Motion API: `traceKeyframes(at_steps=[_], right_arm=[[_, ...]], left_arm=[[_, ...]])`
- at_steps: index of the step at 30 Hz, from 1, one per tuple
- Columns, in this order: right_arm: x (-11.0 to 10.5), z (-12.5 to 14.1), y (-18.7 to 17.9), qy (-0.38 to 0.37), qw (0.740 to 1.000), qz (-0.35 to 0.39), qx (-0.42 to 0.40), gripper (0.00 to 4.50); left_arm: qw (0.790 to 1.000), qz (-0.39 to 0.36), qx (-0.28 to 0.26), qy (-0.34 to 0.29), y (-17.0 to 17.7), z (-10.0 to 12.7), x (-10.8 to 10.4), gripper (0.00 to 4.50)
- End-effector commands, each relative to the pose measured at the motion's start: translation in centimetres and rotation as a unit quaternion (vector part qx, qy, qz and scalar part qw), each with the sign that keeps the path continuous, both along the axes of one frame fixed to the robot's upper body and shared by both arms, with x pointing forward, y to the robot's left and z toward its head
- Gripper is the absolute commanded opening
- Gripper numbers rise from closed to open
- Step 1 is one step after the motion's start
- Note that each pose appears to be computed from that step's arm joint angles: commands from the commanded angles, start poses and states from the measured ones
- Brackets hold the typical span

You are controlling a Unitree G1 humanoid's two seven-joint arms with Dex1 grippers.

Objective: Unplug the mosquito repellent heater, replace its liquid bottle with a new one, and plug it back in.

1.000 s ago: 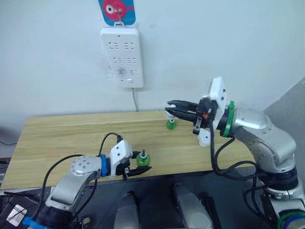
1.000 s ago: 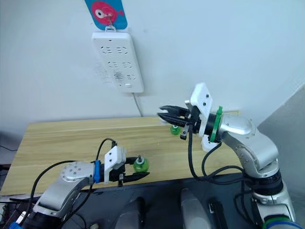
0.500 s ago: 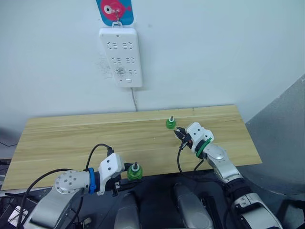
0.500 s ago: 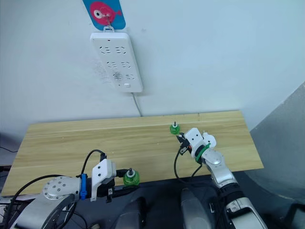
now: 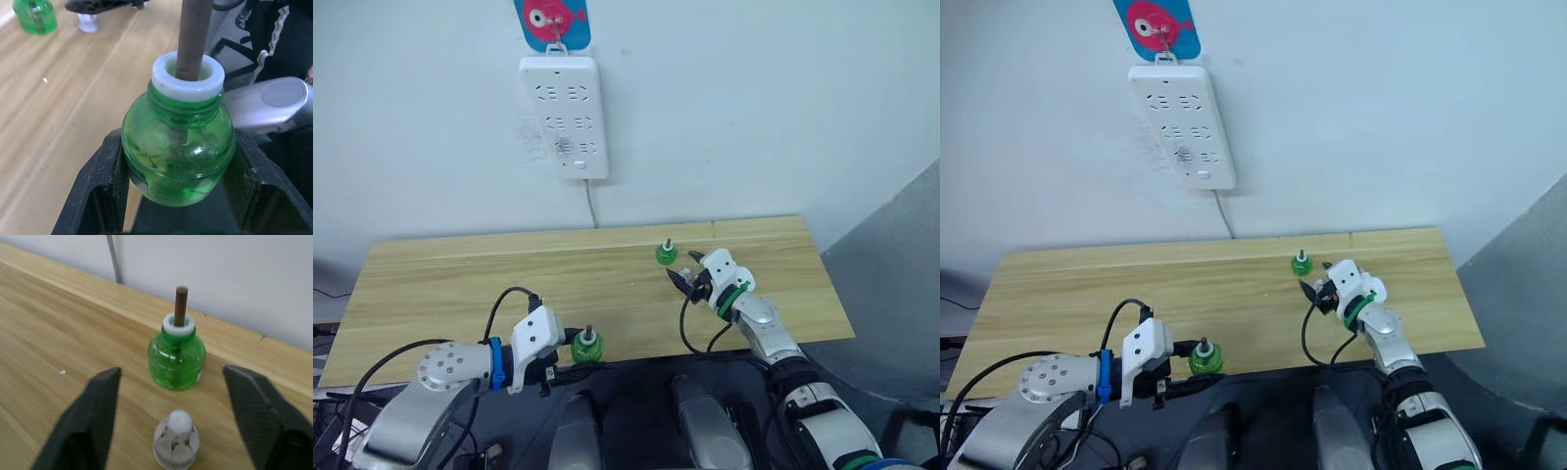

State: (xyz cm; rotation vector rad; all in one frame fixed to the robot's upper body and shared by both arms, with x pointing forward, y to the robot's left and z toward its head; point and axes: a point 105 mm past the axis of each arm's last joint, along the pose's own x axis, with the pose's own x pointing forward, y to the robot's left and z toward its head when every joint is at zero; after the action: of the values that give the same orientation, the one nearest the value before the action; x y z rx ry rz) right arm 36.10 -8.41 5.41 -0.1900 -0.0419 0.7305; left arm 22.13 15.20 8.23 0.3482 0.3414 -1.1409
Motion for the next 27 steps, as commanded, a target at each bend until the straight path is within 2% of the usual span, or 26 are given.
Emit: traceKeyframes(at_steps=[1,3,5,11,15,24,27], right_arm=[[-3.2,4.5,0.5,-0.048,0.994,0.103,-0.010,3.48],[-6.3,6.1,1.1,-0.036,0.981,0.188,-0.038,3.48],[-8.5,7.3,1.5,-0.015,0.968,0.242,-0.058,3.48],[-12.4,10.3,4.1,0.031,0.940,0.333,-0.066,3.48],[-11.6,10.9,6.0,0.024,0.945,0.321,-0.061,3.48],[-10.8,10.7,6.7,0.024,0.948,0.312,-0.063,3.48],[-10.5,10.5,6.4,0.020,0.949,0.307,-0.068,2.90]], left_arm=[[0.999,-0.025,-0.018,-0.024,-1.0,1.0,0.8,2.23],[0.998,-0.043,-0.025,-0.031,-1.6,1.3,1.3,2.23],[0.997,-0.061,-0.030,-0.039,-2.2,1.6,1.8,2.23],[0.990,-0.113,-0.052,-0.069,-4.7,3.1,3.6,2.23],[0.984,-0.142,-0.060,-0.087,-6.0,4.0,4.5,2.23],[0.982,-0.145,-0.079,-0.092,-7.0,4.5,4.8,2.23],[0.982,-0.145,-0.076,-0.094,-7.0,4.4,4.7,2.23]])
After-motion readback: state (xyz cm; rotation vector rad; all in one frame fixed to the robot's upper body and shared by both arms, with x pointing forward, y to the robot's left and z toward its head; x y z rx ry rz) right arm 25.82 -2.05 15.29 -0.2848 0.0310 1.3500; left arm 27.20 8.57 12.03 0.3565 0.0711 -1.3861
